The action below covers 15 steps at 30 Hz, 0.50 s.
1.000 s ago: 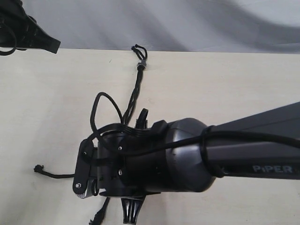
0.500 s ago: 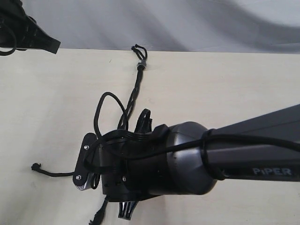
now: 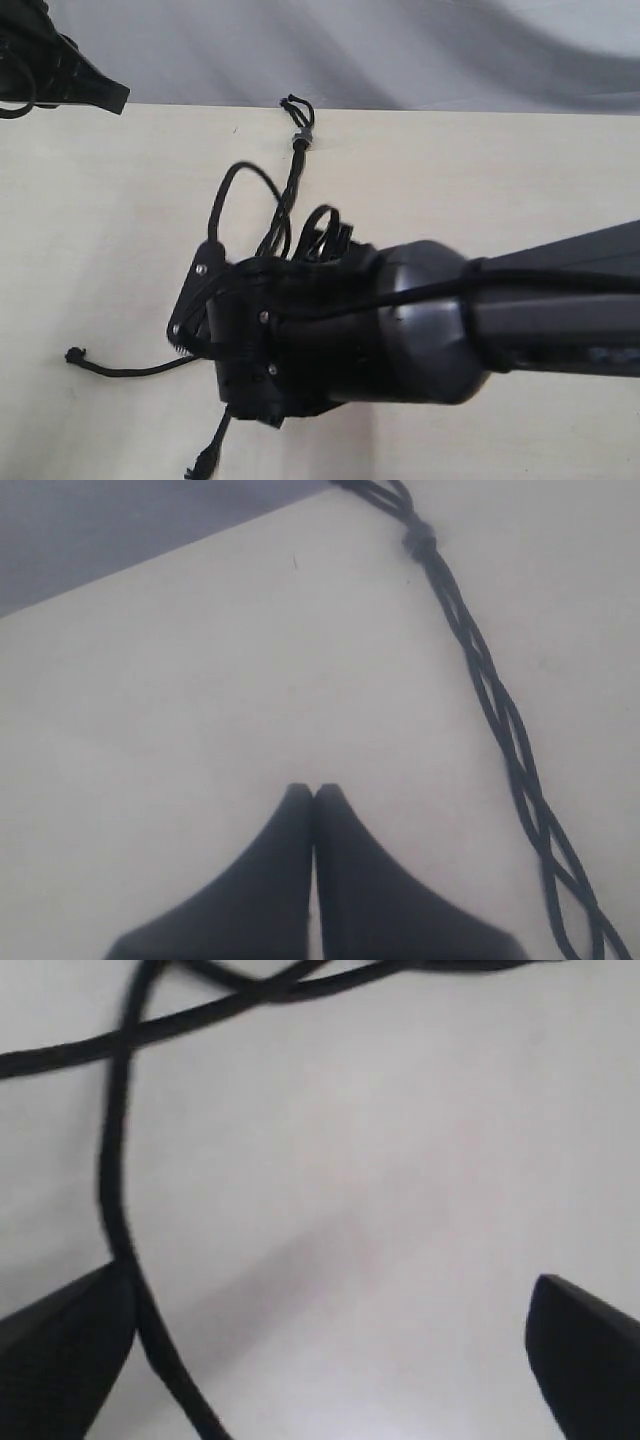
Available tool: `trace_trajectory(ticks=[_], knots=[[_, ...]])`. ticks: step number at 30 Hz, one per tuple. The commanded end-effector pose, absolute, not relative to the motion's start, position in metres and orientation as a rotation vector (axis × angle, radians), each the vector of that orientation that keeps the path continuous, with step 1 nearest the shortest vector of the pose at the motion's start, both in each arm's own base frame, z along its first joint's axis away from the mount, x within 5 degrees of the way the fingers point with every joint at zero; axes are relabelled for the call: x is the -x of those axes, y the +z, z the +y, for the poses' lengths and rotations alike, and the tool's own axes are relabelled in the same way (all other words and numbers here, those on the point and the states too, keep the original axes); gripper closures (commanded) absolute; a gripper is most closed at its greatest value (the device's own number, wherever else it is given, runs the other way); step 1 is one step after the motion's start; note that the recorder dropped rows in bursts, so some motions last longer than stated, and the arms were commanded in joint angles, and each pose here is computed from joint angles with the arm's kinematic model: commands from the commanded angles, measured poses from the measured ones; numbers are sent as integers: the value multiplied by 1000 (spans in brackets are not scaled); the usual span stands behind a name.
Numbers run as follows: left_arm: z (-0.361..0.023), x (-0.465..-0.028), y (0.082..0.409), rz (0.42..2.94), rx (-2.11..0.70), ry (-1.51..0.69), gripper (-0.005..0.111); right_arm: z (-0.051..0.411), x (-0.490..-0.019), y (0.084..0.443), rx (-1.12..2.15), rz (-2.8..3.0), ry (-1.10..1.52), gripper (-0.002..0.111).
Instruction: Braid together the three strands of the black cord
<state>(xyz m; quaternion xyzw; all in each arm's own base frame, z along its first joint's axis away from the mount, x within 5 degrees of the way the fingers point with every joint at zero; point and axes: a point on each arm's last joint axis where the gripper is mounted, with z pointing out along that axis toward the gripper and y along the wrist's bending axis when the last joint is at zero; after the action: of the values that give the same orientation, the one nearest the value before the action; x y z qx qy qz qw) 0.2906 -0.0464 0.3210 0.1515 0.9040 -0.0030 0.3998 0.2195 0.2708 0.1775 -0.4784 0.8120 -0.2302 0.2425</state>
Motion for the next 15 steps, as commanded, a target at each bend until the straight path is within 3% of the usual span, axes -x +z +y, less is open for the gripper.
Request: trace_trajectory(ticks=[1,3,7,11,15], knots=[[-46,-288,319,2312,-362,-25,107,247,-223,250,1031,2052,-729,9],[-47,-286,317,2342,-338,-64,107,227,-214,296,884,1998,-646,9],[-50,-282,315,2394,-310,-131,107,196,-196,344,729,1964,-508,9],[-54,-273,303,2505,-309,-211,107,160,-184,365,600,1899,-454,9],[-71,-260,278,2527,-384,-460,107,114,-205,358,419,1872,-292,9]])
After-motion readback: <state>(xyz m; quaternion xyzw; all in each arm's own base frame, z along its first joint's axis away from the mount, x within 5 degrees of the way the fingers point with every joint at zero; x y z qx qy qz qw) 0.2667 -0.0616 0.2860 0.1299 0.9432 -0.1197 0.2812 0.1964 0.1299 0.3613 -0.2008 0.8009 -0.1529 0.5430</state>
